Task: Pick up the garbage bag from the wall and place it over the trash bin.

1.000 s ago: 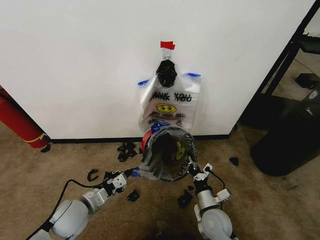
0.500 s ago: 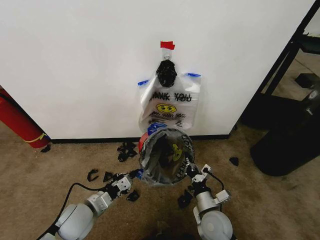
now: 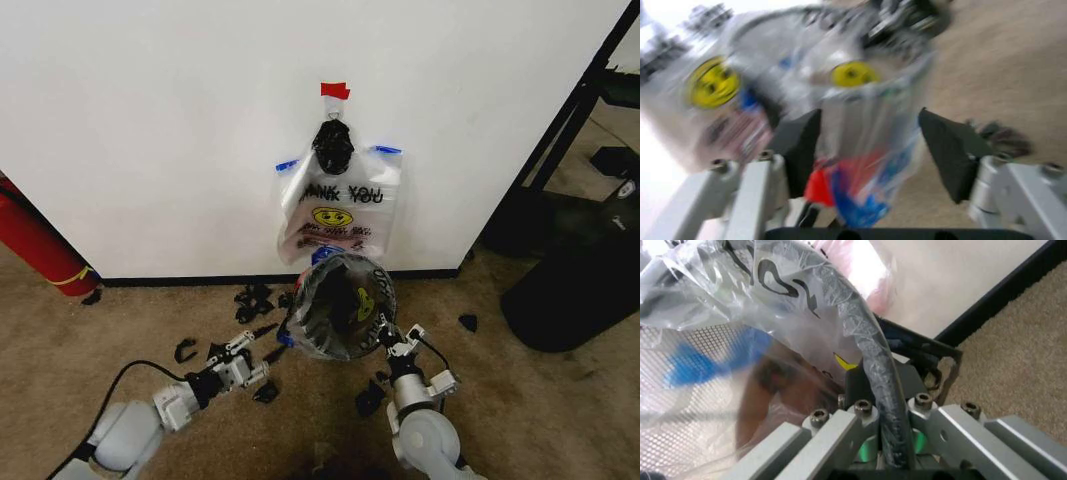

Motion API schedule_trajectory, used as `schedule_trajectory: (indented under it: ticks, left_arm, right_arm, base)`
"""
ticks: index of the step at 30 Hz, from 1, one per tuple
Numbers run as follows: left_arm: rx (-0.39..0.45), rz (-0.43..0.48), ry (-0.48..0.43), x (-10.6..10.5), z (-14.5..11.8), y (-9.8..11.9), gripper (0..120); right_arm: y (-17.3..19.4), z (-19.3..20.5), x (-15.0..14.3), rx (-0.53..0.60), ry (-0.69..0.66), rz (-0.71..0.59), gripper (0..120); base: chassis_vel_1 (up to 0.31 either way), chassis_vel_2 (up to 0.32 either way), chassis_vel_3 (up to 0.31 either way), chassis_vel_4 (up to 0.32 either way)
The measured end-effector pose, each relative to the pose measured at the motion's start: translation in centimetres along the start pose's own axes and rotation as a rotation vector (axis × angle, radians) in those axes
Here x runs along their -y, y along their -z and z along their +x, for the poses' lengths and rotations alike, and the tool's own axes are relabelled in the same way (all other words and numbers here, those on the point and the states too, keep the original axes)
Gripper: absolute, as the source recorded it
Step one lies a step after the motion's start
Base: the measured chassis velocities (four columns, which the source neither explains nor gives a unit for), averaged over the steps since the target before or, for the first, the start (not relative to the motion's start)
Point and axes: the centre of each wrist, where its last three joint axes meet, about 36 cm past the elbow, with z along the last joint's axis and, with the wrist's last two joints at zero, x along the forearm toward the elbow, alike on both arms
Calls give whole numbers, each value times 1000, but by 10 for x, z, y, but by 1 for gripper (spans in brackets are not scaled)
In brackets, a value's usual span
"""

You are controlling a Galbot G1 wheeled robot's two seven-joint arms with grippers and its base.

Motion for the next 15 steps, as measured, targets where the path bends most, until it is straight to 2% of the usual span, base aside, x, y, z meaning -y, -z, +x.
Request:
schedule_trajectory:
  ticks: [2, 5, 6, 7, 10, 11, 12, 14, 15]
  left_arm:
    - [26, 19, -10, -6, 5, -1, 75]
    - [114, 158, 118, -21, 11, 6, 88]
    - [114, 158, 118, -21, 11, 6, 88]
    - [160, 237, 177, -27, 10, 10, 93]
    - [214, 338, 241, -35, 8, 15, 98]
    - [247, 447, 301, -43, 4, 23, 100]
    - [242, 518, 345, -47, 0, 29, 100]
    - [233, 549, 365, -48, -2, 32, 100]
    - [171, 654, 411, -50, -9, 42, 100]
  right_arm:
    - [0, 1, 1, -2, 2, 6, 0]
    - [3, 6, 11, -7, 60, 45, 0]
    - [3, 6, 11, -7, 60, 45, 0]
    - [5, 8, 18, -5, 94, 68, 0]
    - [6, 9, 29, -3, 135, 94, 0]
    - [8, 9, 42, 2, 205, 122, 0]
    - [9, 8, 51, 10, 252, 139, 0]
    - [10, 8, 57, 16, 277, 148, 0]
    - [12, 4, 76, 44, 375, 186, 0]
  base:
    - [0, 0, 0, 0]
    - [0, 0, 0, 0]
    - [0, 0, 0, 0]
    - [0, 0, 0, 0]
    - [0, 0, 0, 0]
    - [0, 0, 0, 0]
    - [0, 0, 0, 0]
    - [0, 0, 0, 0]
    - [0, 0, 0, 0]
